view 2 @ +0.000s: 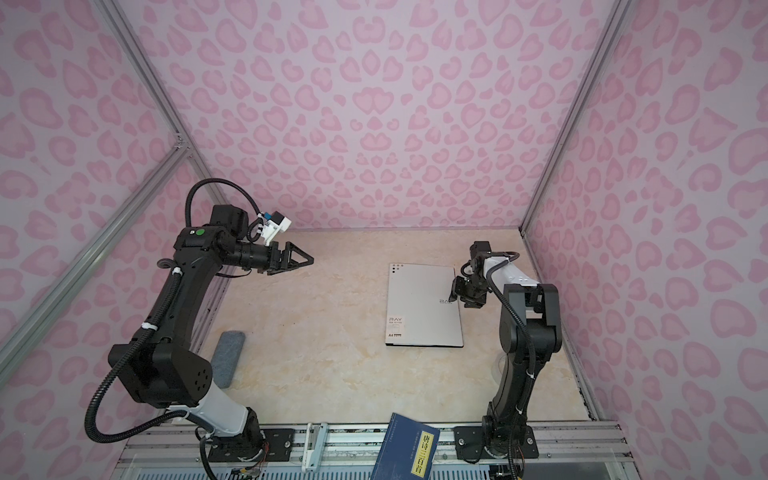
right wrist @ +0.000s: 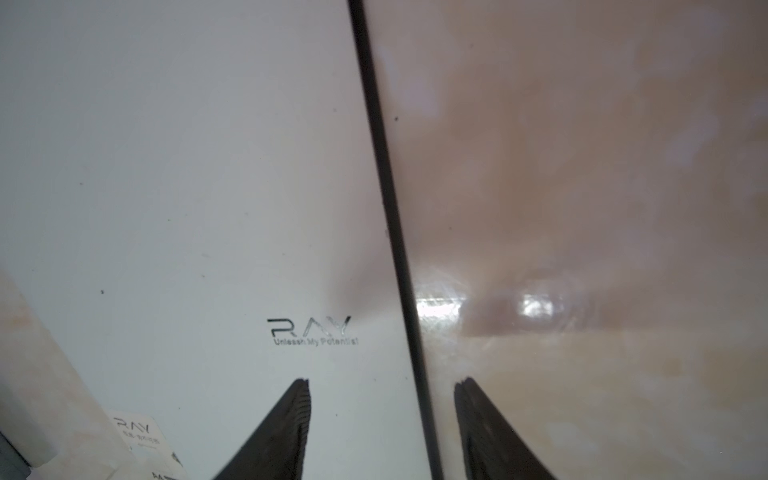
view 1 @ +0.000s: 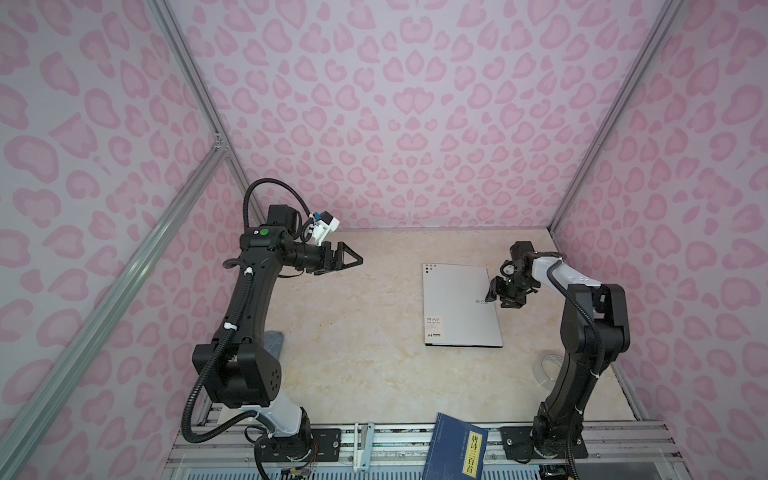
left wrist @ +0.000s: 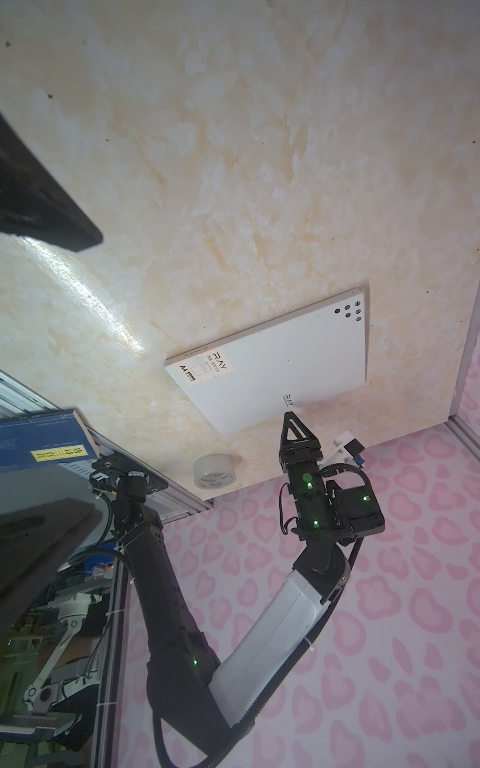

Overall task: Put the files into the folder
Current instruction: 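Press the closed white cover flat with the right gripper while left gripper draws back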

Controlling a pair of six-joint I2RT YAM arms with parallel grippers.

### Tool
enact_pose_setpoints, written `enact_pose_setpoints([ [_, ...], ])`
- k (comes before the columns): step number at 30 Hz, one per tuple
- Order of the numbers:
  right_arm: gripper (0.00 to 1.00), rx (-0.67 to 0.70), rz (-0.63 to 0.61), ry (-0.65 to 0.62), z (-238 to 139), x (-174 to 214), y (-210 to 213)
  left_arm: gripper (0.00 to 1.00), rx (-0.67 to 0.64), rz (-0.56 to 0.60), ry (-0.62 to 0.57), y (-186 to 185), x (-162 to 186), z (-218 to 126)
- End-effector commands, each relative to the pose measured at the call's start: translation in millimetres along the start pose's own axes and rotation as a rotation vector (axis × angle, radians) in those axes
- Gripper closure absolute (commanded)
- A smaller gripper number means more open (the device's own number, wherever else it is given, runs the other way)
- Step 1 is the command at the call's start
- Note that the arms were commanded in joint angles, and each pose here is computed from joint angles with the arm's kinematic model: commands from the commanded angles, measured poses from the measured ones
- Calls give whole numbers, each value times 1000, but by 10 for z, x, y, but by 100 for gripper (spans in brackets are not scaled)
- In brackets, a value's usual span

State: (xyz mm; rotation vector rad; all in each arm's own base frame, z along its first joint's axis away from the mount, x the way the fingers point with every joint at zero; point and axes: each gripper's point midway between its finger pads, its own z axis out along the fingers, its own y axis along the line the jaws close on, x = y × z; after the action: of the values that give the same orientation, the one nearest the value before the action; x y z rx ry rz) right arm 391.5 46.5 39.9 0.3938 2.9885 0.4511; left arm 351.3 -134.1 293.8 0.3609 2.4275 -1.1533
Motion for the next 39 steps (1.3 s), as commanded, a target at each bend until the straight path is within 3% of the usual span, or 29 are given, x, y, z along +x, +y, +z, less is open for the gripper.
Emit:
enact_pose_setpoints([
  [1, 41, -44, 16, 10, 94, -12, 50, 3, 7, 32, -10, -35, 14, -17],
  [12, 40, -19, 11, 54, 240, 93, 54, 3, -10, 50, -4, -10, 96, -19],
  [39, 40, -34, -123, 92, 526, 209, 1082, 3, -83, 62, 5, 146, 167, 0],
])
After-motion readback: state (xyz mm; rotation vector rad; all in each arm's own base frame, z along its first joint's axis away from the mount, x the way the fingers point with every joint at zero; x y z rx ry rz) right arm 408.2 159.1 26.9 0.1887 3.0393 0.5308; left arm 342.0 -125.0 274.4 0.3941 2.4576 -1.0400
